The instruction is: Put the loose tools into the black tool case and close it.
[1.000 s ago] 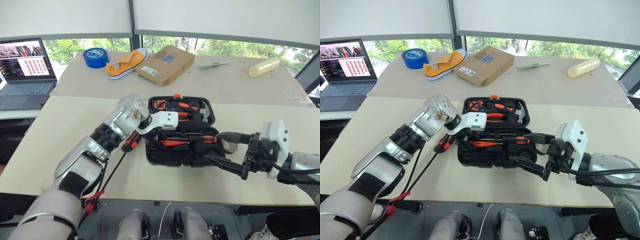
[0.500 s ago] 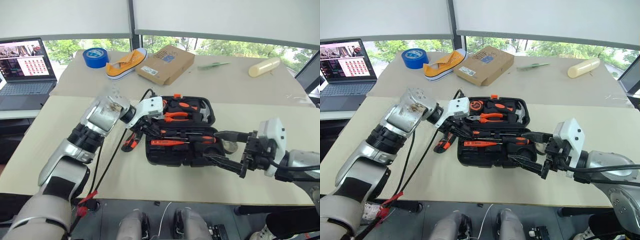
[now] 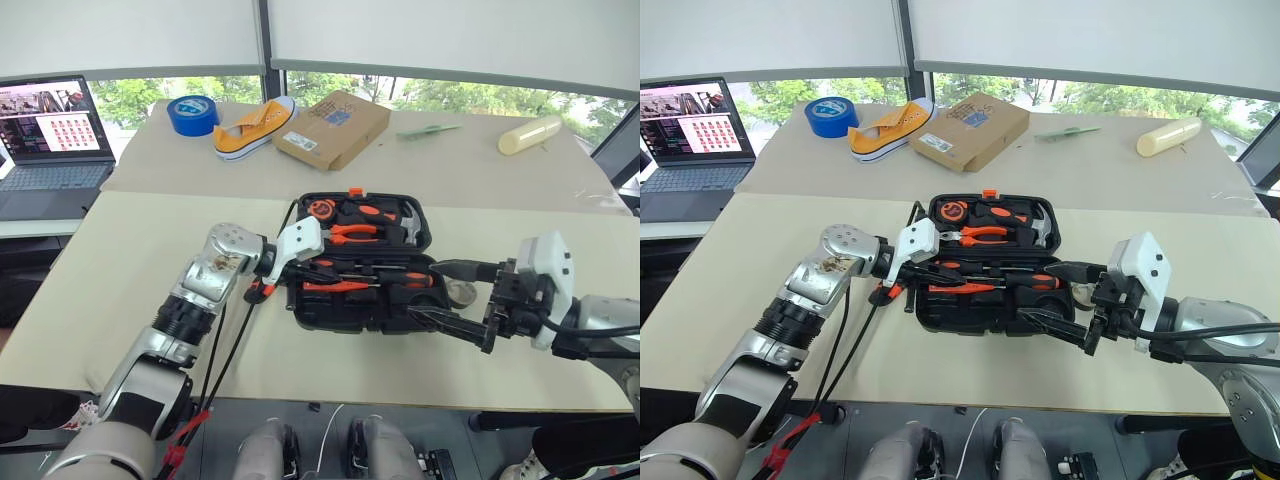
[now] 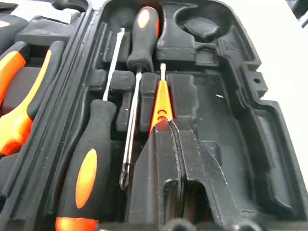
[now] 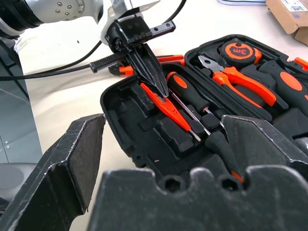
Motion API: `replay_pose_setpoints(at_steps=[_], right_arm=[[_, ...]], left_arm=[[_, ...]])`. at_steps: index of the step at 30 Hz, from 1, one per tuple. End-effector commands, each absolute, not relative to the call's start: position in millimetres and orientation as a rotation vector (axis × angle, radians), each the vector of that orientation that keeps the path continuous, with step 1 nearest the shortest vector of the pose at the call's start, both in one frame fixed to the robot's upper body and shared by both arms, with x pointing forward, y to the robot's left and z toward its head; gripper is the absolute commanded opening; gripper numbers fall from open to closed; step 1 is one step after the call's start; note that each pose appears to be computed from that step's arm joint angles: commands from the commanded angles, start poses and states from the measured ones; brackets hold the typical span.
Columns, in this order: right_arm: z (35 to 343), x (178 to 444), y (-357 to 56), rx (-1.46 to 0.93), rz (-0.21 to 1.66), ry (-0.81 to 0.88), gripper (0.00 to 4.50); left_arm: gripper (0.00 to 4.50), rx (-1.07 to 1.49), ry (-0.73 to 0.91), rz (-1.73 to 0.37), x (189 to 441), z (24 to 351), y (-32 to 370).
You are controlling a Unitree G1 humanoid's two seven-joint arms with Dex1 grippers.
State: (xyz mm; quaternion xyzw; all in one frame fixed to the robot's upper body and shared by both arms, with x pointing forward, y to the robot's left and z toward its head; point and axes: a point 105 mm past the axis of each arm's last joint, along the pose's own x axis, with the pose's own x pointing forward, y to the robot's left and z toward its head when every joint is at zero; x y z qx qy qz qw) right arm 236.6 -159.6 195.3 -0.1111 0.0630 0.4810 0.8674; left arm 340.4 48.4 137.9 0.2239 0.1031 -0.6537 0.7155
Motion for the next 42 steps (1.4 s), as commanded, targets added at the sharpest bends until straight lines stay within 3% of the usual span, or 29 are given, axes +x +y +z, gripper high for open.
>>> replay_pose_setpoints(at_steps=[1, 7, 15, 23, 29, 32, 35, 42], right_arm=[[203.3, 235.1, -156.6, -0.252, 1.026, 0.104, 4.50], [202.5, 234.8, -156.3, -0.244, 1.023, 0.105, 4.50], [201.5, 234.1, -156.4, -0.234, 1.021, 0.107, 4.50], [202.6, 235.5, -154.8, -0.235, 1.025, 0.096, 4.50], [210.1, 236.4, -155.1, -0.239, 1.058, 0.087, 4.50], [212.5, 237.0, -153.1, -0.230, 1.102, 0.092, 4.50], [213.4, 240.2, -148.4, -0.240, 1.157, 0.095, 4.50], [215.8, 246.8, -142.8, -0.247, 1.240, 0.103, 4.50]], left_arm=[[0.03, 0.504, 0.206, -1.427, 343.5, 135.8, 43.5], [0.03, 0.571, 0.275, -1.435, 337.8, 108.8, 49.8], [0.03, 0.592, 0.306, -1.390, 344.4, 102.2, 64.5], [0.03, 0.422, 0.195, -1.390, 340.8, 153.9, 68.9], [0.03, 0.329, 0.191, -1.238, 319.2, 191.2, 121.9], [0.72, 0.302, 0.230, -1.090, 306.3, 193.7, 159.7], [1.79, 0.289, 0.290, -0.932, 286.4, 188.6, 198.7], [4.27, 0.316, 0.404, -0.713, 251.0, 171.3, 247.4]])
